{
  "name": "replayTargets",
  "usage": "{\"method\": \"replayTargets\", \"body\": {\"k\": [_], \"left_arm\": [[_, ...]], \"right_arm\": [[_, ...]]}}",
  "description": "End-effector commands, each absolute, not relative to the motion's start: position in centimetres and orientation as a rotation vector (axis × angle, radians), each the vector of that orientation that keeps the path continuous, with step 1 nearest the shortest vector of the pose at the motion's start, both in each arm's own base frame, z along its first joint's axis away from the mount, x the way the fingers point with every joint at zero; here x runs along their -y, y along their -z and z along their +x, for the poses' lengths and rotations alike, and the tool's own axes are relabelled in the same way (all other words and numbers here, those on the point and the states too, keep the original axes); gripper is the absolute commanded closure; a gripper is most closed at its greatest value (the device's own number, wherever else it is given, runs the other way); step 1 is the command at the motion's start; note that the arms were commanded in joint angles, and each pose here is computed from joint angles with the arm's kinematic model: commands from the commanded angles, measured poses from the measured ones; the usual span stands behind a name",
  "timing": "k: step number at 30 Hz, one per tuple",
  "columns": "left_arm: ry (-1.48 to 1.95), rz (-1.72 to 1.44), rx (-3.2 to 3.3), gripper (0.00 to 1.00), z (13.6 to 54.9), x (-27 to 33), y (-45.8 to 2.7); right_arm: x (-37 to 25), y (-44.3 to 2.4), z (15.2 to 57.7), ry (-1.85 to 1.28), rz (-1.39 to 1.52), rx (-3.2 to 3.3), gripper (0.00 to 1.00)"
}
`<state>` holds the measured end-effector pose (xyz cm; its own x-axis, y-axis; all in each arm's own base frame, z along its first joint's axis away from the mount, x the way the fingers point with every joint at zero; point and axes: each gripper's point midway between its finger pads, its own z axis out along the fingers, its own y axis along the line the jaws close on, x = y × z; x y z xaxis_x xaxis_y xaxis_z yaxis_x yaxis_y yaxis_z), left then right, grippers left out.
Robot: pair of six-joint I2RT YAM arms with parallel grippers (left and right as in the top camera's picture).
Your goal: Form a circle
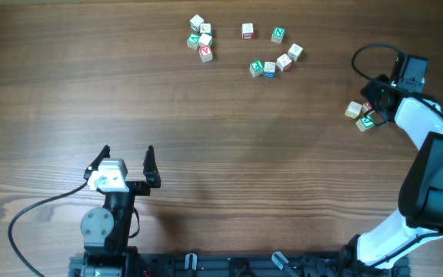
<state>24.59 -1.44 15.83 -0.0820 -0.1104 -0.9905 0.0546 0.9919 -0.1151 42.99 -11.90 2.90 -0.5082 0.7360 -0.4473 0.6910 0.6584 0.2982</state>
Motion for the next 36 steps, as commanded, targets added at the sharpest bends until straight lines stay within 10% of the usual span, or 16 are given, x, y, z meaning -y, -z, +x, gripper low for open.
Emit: {"method": "replayTargets", "body": {"k": [1, 36], "left_arm": [[0.158, -0.032, -1.647, 0.0, 24.6, 1.8, -15.7], [0.158, -0.032, -1.647, 0.0, 24.6, 1.8, -15.7]], "right_arm": [[11.8, -2.6, 43.4, -0.113, 1.073, -2.356, 0.95], [12.8, -2.6, 41.7, 0.013, 1.142, -2.41, 0.95]]}}
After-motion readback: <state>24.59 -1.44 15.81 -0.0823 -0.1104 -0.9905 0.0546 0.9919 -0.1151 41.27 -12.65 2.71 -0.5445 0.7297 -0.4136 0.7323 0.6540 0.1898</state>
